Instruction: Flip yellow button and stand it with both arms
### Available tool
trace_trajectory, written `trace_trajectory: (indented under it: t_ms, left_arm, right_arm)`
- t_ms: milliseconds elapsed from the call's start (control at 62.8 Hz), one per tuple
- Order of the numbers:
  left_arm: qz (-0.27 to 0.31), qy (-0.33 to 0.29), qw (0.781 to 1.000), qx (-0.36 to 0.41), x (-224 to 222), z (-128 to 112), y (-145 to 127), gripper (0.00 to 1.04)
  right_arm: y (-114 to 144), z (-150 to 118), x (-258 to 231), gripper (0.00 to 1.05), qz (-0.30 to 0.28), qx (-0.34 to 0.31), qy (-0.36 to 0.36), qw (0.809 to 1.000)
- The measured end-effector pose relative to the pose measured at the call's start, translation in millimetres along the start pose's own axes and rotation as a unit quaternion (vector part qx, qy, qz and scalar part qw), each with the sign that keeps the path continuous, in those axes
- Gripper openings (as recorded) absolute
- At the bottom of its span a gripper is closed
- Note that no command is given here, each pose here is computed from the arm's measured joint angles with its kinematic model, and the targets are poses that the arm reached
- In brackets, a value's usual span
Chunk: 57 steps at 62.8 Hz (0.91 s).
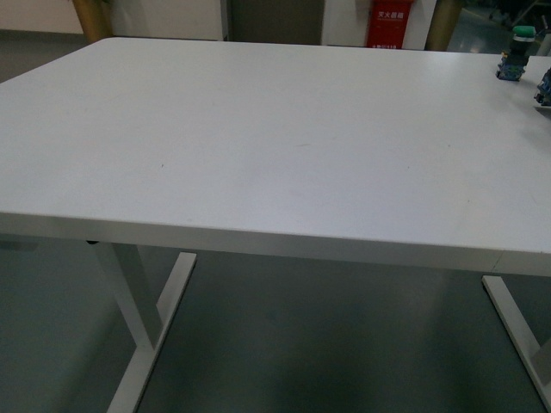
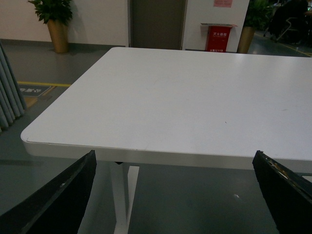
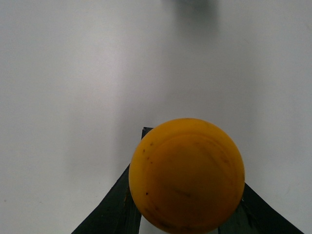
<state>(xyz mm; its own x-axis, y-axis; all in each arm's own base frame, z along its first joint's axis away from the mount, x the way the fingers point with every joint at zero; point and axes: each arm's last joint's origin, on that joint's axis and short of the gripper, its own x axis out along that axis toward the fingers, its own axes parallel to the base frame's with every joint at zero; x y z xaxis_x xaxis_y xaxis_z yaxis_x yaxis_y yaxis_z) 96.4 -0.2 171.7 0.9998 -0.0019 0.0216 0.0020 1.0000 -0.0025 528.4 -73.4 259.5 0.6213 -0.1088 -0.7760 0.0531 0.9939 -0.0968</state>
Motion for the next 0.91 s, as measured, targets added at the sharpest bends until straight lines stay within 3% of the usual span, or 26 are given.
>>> trace_trajectory:
  t_ms: [732, 907]
  left_arm:
    - [0.000, 0.000, 1.000, 0.000, 0, 0, 0, 0.99]
    - [0.000, 0.000, 1.000, 0.000, 0, 0, 0, 0.99]
  right_arm:
    - [-2, -3, 11, 0.34, -0.015, -0.010, 0.005, 1.000]
    - [-2, -4, 15, 0.61, -0.013, -0.011, 0.003, 1.000]
